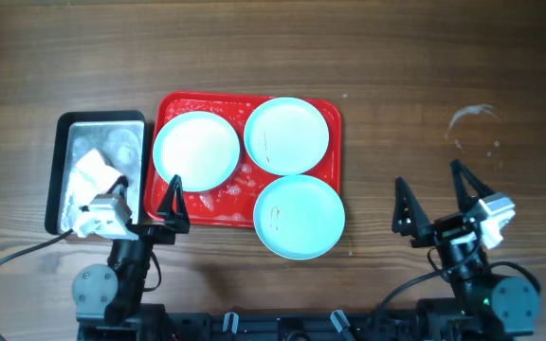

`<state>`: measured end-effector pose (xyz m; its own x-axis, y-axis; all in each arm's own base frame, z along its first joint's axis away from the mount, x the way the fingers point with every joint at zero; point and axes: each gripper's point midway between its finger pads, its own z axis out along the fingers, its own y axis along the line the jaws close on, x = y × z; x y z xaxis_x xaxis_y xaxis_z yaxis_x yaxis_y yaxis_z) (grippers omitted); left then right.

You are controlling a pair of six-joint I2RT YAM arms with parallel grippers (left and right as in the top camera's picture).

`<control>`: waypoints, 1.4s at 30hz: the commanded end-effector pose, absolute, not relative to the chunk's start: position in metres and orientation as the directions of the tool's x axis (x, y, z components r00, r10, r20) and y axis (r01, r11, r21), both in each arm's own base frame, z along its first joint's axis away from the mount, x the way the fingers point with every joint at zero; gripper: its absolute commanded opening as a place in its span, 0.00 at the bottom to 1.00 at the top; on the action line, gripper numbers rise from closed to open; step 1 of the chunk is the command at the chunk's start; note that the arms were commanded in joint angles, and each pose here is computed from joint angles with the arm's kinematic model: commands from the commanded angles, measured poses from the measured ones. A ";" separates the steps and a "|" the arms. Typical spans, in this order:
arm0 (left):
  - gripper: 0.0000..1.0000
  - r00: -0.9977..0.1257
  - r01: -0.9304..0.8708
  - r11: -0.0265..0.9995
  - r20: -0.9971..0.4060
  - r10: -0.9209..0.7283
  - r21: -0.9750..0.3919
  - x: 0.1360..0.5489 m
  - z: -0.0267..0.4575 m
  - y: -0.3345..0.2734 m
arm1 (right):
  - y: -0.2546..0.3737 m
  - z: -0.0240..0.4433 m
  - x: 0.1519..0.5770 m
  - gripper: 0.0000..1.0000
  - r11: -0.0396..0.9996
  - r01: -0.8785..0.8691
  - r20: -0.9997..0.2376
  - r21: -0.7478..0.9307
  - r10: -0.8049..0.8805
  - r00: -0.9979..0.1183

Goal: Clean dirty plates on tray and stack at the side
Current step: 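Move the left gripper to the basin and grasp the pink sponge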

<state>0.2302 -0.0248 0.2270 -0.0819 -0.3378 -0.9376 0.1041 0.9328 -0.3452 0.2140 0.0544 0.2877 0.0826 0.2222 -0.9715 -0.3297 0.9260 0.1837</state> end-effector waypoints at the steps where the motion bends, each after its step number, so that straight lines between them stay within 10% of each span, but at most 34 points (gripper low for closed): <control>1: 1.00 -0.075 0.127 0.935 -0.943 -0.324 -0.332 0.226 0.258 -0.028 | 0.062 0.310 0.210 1.00 0.915 -0.370 -0.978 0.159 0.197 0.068; 24: 1.00 -0.760 -0.008 0.940 -0.609 -0.227 -0.340 0.281 0.333 -0.054 | 0.107 0.368 0.285 1.00 0.813 -0.381 -0.715 0.440 0.061 -0.696; 33: 0.91 -0.818 -0.279 0.926 -0.443 -0.368 -0.254 0.310 0.276 -0.027 | 0.108 0.360 0.312 1.00 0.803 -0.299 -0.653 0.515 0.142 -0.744; 35: 0.91 -0.716 -0.579 0.804 -0.389 -0.580 -0.134 0.304 0.252 0.016 | 0.108 0.355 0.312 1.00 0.804 -0.286 -0.634 0.521 0.141 -0.760; 42: 0.95 -0.629 -0.758 0.653 -0.250 -0.736 -0.013 0.306 0.192 0.081 | 0.105 0.348 0.310 1.00 0.817 -0.258 -0.614 0.516 0.143 -0.777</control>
